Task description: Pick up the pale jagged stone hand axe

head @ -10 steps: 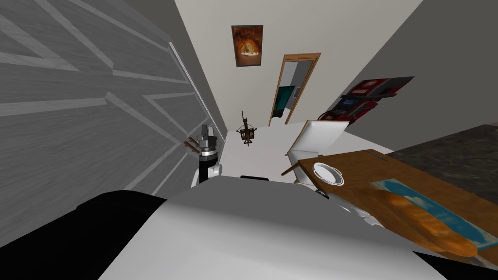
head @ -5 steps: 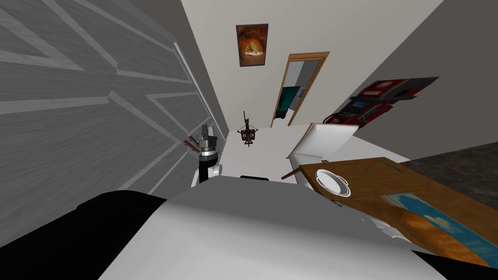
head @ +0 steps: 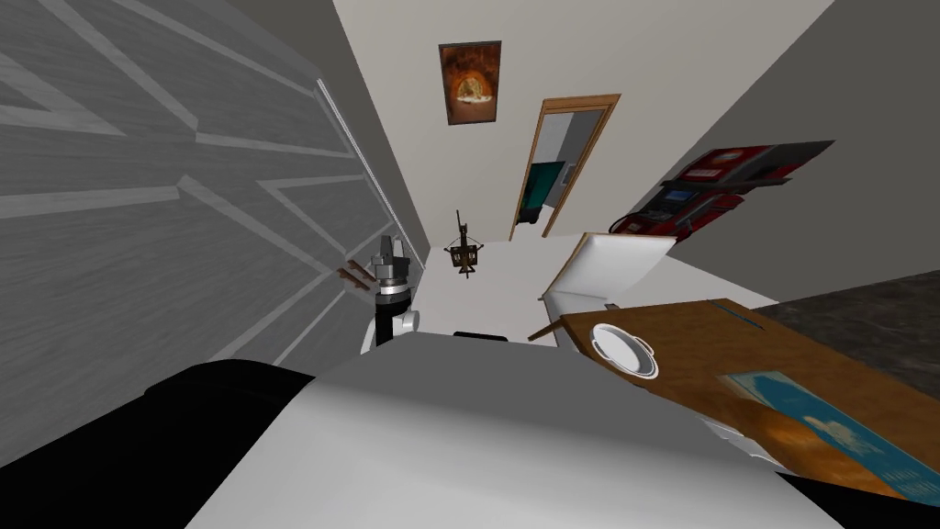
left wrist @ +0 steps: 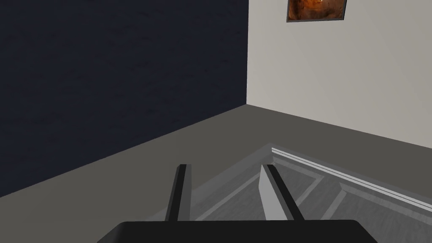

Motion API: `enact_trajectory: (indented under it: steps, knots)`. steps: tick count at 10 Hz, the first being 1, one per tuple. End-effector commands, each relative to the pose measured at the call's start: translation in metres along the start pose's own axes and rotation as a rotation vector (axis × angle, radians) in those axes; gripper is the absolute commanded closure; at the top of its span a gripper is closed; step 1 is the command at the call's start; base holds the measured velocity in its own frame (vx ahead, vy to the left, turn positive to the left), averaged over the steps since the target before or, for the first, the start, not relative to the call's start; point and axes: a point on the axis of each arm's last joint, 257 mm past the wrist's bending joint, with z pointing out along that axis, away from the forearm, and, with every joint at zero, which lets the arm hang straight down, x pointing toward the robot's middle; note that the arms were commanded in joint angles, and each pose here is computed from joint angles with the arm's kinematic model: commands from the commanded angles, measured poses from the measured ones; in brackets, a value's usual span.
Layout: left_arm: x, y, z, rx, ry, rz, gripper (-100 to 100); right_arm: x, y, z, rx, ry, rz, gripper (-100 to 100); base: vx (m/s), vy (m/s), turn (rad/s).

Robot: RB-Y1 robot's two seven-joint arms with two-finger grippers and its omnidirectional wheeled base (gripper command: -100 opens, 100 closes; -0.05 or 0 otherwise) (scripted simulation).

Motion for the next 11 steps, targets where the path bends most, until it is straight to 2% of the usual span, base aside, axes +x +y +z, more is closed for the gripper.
enact_trajectory:
  steps: [1, 9, 10, 11]
  knots:
    - [0.0, 0.0, 0.0, 0.0, 0.0, 0.0, 0, -0.003, 0.003, 0.002, 0.004, -0.012, -0.022, -100, 0.103, -0.015, -0.179]
    - [0.0, 0.0, 0.0, 0.0, 0.0, 0.0, 0, -0.01, 0.014, 0.009, 0.013, -0.046, -0.095, -100, 0.081, -0.014, -0.112]
    - [0.0, 0.0, 0.0, 0.0, 0.0, 0.0, 0, -0.01, 0.014, 0.009, 0.013, -0.046, -0.096, 100, 0.0, 0.0, 0.0]
    - [0.0, 0.0, 0.0, 0.0, 0.0, 0.0, 0, -0.01, 0.017, 0.009, 0.009, -0.047, -0.096, 100, 0.0, 0.0, 0.0]
